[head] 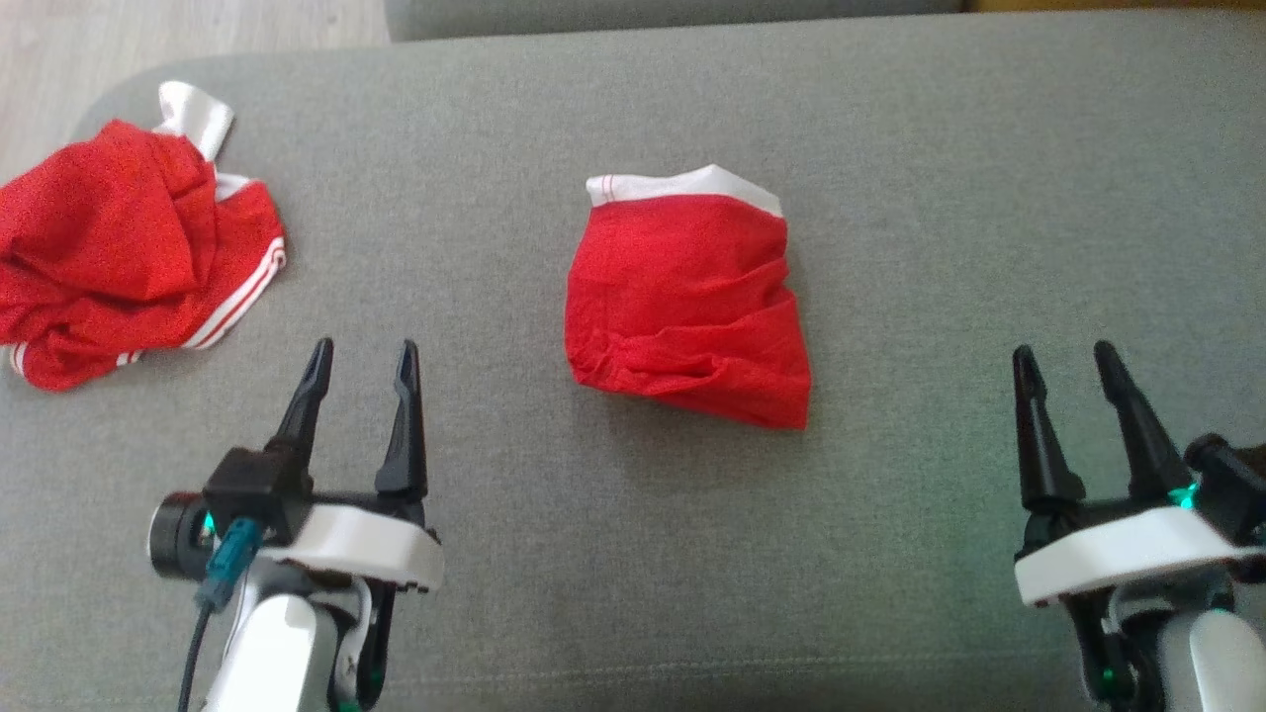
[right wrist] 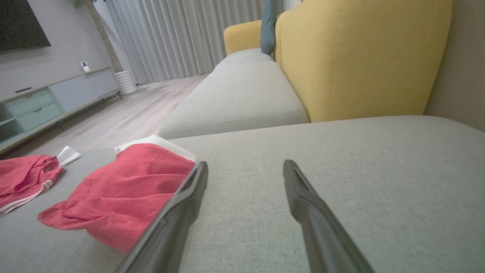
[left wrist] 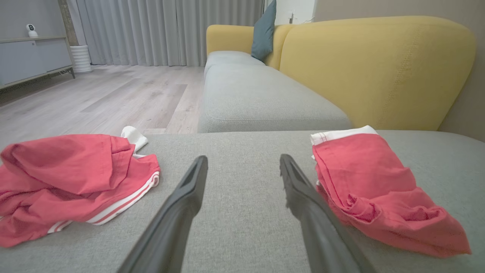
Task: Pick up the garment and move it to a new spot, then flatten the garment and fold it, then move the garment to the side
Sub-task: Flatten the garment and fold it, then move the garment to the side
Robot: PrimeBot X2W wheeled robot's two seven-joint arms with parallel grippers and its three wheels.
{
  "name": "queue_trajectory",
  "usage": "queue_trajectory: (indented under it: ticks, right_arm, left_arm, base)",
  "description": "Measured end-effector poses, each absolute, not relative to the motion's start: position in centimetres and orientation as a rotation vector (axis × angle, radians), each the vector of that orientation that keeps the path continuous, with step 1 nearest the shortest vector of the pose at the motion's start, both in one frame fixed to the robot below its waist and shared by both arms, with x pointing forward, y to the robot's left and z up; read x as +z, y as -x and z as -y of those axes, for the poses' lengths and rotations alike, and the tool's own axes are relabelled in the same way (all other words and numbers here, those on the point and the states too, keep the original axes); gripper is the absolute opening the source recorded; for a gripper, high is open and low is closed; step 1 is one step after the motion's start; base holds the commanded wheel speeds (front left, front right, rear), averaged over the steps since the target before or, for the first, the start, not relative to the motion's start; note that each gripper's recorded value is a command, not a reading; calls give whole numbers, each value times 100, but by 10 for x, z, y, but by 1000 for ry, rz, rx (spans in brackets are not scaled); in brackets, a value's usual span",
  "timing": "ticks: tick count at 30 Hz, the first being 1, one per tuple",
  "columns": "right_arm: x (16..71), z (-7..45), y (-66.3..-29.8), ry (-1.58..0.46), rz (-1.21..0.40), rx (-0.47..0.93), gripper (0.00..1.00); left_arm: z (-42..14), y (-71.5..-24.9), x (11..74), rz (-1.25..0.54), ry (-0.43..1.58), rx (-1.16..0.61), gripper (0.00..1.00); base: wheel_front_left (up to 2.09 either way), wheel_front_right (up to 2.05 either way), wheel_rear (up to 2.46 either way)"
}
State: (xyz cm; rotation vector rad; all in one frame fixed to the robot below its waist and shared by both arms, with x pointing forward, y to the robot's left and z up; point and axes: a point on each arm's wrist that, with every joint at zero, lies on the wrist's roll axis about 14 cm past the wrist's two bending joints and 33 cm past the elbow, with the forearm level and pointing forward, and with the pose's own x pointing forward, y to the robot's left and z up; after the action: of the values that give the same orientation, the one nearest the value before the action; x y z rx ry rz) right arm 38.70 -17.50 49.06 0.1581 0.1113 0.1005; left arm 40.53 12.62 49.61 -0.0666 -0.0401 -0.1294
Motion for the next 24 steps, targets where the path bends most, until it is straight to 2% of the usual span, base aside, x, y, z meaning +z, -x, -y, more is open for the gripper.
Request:
queue_trajectory:
  ticks: [12, 24]
  right_arm:
    - [500, 178, -364, -152, -111, 84, 100]
    - [500, 177, -365, -155, -115, 86, 100]
  left_arm:
    - [-125, -385, 498, 25, 55, -136, 100]
    - [-128, -385, 498, 23, 48, -125, 100]
  base:
    - [0, 0, 0]
    - [0, 0, 0]
